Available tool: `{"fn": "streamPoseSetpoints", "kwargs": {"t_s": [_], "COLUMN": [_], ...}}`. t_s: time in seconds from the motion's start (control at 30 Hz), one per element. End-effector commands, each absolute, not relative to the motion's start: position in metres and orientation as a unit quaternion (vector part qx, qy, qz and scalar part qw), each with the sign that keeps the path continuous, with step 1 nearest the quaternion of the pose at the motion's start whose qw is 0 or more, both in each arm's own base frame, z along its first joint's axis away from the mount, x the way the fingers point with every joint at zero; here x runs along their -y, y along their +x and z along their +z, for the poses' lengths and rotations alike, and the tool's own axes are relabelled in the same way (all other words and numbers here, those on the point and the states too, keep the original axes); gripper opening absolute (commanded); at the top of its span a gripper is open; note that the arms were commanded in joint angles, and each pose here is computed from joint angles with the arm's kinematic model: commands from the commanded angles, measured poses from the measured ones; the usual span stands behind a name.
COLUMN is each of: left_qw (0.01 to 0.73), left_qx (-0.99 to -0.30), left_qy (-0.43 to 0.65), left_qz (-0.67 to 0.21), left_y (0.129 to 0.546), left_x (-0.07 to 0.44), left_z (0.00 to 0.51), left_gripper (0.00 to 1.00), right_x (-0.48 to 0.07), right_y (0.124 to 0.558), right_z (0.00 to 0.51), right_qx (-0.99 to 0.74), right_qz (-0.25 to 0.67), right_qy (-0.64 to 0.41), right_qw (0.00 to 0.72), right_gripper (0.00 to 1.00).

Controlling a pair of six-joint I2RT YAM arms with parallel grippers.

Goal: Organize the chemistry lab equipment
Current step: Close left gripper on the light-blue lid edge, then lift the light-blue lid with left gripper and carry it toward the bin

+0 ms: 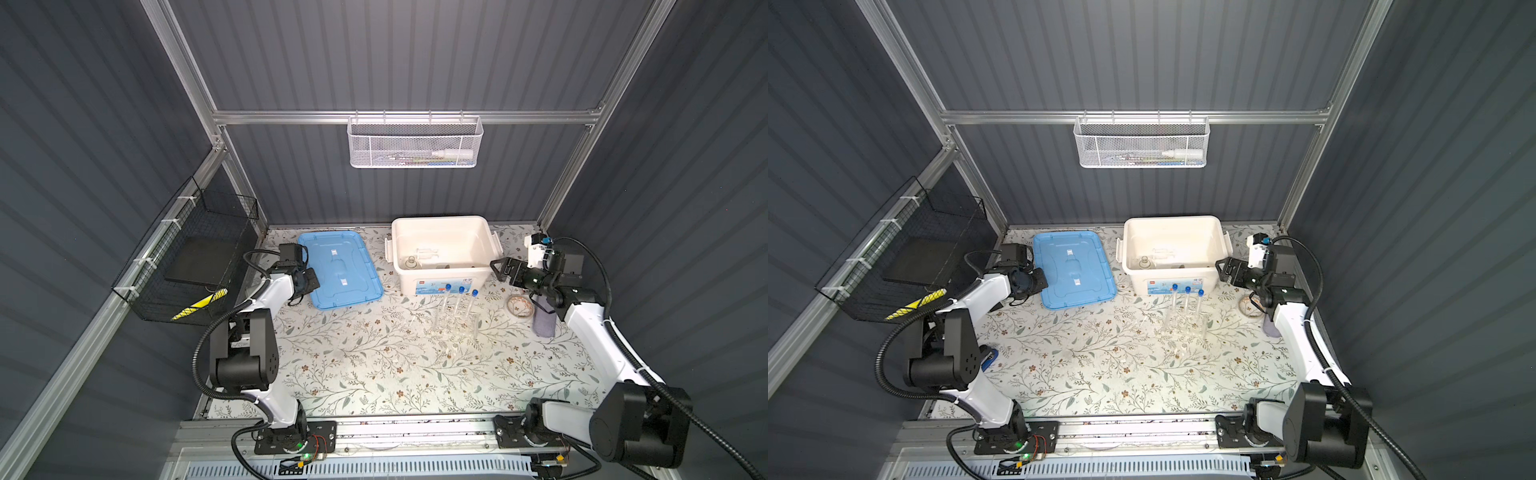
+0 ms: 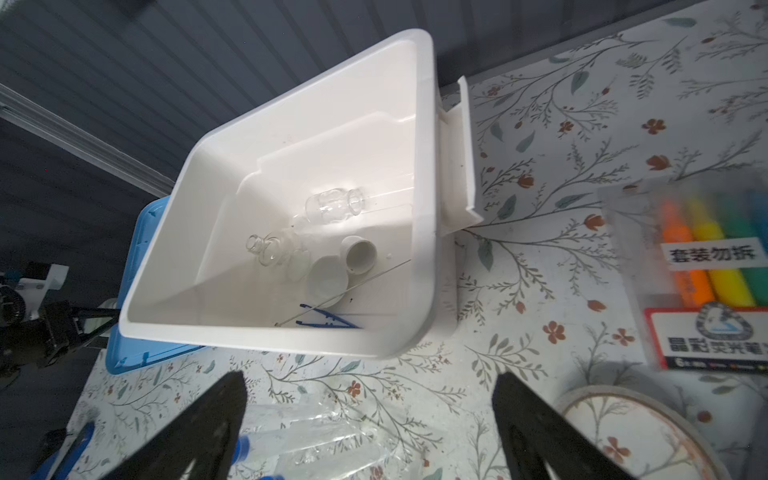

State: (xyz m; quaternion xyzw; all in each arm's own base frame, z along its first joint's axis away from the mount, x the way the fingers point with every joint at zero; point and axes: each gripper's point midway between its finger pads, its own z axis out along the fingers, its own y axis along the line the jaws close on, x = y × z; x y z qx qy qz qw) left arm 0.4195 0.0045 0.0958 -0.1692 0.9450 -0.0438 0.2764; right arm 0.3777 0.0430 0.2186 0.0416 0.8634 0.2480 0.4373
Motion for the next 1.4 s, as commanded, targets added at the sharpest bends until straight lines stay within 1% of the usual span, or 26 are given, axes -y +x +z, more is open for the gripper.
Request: {"fn": "streamPoseSetpoints", "kwargs": {"t_s": [0.0,0.4,0.7,0.83,1.07,1.2,1.37], "left_qw": [0.295,0.366,0.413,0.426,0.453,0.469,0.474], "left_qx": [-0.937,-0.91,-0.89,-0.886,-0.872,-0.864,-0.861], "left_qy": [-0.177,-0.189,-0.186,-0.181,-0.178,-0.174,-0.165], "left_qz": [-0.054,-0.052,-0.048,-0.042,-0.046,-0.053,-0.077], "left_y": [0.417,0.403,0.388,0.38,0.371,0.368,0.37], "left_x": [-0.002,-0.009,-0.013,-0.015,-0.015,-0.013,-0.005], "left_z": [0.121,0.191,0.241,0.257,0.284,0.3,0.307], "left_gripper": [0.0,0.0,0.0,0.0,0.0,0.0,0.0], "right_x": [-0.058,-0.087,-0.118,-0.131,-0.152,-0.165,-0.176], "right_y": [0.378,0.378,0.375,0.374,0.376,0.379,0.382], "right_z": [0.234,0.248,0.265,0.27,0.278,0.282,0.289], "right_qx": [-0.848,-0.831,-0.807,-0.8,-0.786,-0.78,-0.771], "right_qz": [0.293,0.348,0.418,0.441,0.476,0.491,0.5], "right_qy": [0.026,-0.005,-0.054,-0.072,-0.101,-0.117,-0.135], "right_qw": [0.441,0.433,0.413,0.4,0.381,0.37,0.37], "right_gripper": [0.93,0.93,0.91,0.9,0.9,0.89,0.89]}}
